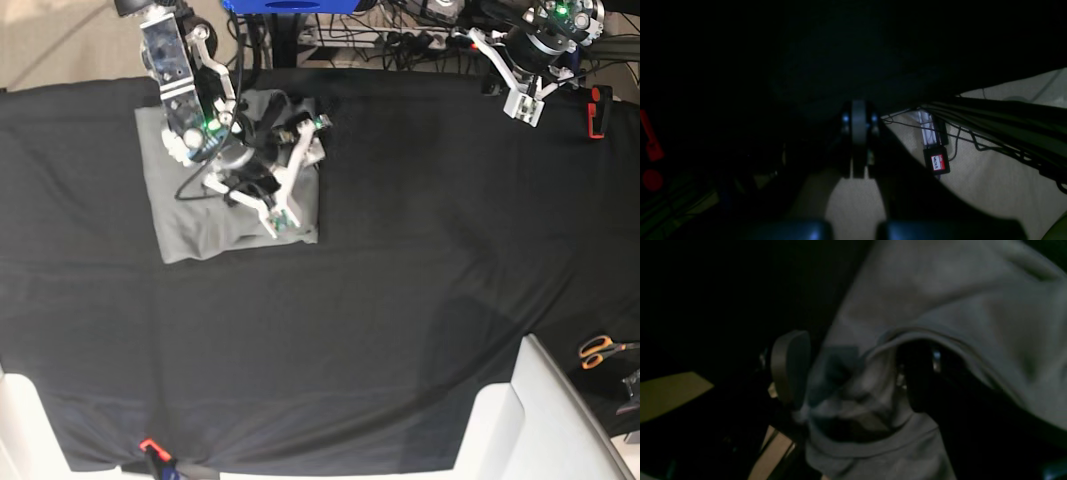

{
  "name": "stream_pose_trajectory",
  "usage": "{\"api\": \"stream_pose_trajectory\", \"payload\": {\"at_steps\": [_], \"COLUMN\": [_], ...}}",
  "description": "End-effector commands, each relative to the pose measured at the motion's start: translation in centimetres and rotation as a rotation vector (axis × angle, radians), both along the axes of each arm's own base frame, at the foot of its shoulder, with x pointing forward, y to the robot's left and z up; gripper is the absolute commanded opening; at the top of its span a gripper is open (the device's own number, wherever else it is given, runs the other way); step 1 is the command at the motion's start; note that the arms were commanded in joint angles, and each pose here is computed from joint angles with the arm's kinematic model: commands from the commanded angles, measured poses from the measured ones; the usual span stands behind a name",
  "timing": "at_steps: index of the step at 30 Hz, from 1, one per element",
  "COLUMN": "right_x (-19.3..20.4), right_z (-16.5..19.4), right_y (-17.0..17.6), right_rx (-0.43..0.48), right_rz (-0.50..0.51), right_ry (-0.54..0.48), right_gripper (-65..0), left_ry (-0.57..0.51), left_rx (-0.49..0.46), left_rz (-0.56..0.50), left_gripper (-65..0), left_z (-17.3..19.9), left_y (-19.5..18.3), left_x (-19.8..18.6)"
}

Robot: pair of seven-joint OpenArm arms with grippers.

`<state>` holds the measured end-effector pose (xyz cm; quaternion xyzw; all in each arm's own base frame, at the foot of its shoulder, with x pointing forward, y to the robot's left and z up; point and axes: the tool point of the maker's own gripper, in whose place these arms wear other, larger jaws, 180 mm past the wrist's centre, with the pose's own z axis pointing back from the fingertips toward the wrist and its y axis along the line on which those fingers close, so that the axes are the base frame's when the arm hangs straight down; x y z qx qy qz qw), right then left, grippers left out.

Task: Fold the T-shirt properly
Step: 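Fold the held end over the shirt toward the left gripper's side, then release the folded end and withdraw the right gripper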

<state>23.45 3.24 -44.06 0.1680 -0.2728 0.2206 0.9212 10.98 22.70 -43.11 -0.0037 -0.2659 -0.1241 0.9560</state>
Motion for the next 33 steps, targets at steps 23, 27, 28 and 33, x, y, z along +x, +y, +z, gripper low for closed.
{"api": "stream_pose_trajectory", "payload": {"at_steps": [23, 27, 28, 33], "right_x": [0.4, -1.9, -2.3, -2.3], "right_z": [5.3, 1.8, 1.1, 1.1], "right_y": [-8.0, -8.5, -8.6, -9.2], "right_rx": [-0.007, -0.023, -0.026, 0.005], "right_rz": [0.014, 0.009, 0.007, -0.039], "right_ry": [-0.149, -0.029, -0.007, -0.055], "right_gripper": [-55.8, -63.6, -63.9, -64.5], "left_ry": [-0.021, -0.041, -0.044, -0.074], "left_rx": [-0.001, -0.008, -0.013, -0.155], "left_rz": [-0.006, -0.003, -0.001, -0.075], "left_gripper": [-65.0, -65.0, -65.0, -65.0], "left_z": [0.3, 0.5, 0.5, 0.9], "left_y": [0.1, -0.2, -0.3, -5.5], "left_x": [0.6, 1.6, 1.6, 2.8]}}
